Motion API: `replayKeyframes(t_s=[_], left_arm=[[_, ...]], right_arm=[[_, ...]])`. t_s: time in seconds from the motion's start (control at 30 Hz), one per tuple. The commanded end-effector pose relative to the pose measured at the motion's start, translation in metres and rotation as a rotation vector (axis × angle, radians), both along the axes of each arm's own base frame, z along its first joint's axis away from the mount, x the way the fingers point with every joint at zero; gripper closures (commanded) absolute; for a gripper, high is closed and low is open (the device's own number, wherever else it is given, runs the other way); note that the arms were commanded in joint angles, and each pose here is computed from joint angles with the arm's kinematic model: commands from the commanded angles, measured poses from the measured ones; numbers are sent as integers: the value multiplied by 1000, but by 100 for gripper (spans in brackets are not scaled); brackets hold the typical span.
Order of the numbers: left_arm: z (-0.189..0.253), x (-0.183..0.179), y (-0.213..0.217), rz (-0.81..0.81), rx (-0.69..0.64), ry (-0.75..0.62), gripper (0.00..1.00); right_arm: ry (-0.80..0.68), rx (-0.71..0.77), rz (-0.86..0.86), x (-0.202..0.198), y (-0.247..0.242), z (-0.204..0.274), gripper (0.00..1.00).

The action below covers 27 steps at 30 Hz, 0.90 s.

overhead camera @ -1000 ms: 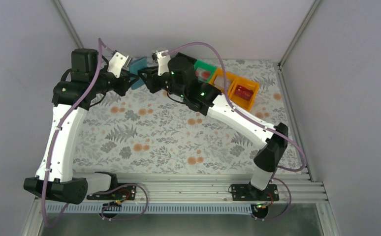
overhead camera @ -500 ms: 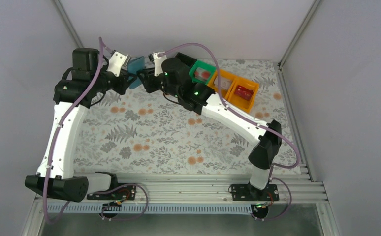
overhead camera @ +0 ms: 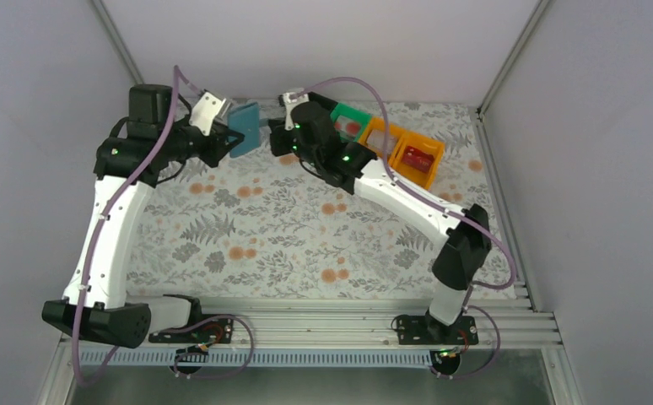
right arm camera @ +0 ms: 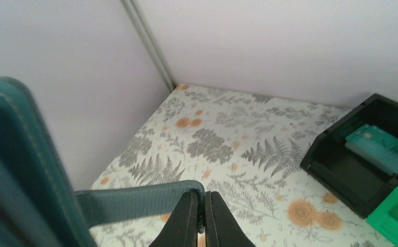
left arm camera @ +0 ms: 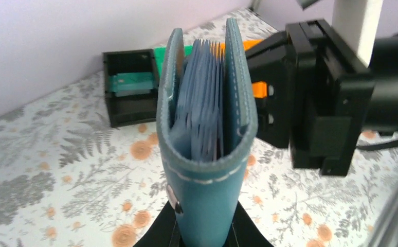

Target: Take the credit cards out of the card holder

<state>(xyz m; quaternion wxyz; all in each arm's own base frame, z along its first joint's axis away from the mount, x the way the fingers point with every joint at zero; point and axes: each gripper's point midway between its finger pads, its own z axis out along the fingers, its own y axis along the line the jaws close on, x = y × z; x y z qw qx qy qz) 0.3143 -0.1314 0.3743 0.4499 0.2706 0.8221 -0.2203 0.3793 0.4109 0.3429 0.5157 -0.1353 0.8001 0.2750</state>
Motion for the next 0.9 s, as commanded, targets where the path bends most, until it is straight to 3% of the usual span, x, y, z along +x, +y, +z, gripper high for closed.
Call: replayKeyframes(t_s=[0.0,0.07,0.17,0.23,0.4,0.5,0.67,0.87], left_arm=[[16,-18,-12,-93,-30,-62,98],[12,-22,-16,-134,-32,-55,98],[10,-35,-28,-248,-49,-56,98],[11,-38,-32,-288,-61,-62,98],[22,-47,-45,-395,-95,-93,98],[30,-64,-54,-490,-108,-123,98],[48,-97,-64,-643,-188,-176,98],[47,-103,-67,-686,-229,-162,98]], right_arm=[[10,-60,-72,26,-75,-16,96],[-27,-54,146,6,-75,-7,92],[-156,-84,398,-40,-73,4,62],[-215,-59,502,-69,-77,10,50],[-262,64,650,-104,-77,43,34],[-290,116,727,-113,-73,69,32],[-305,140,770,-114,-69,88,38],[-328,155,888,-131,-62,95,46]])
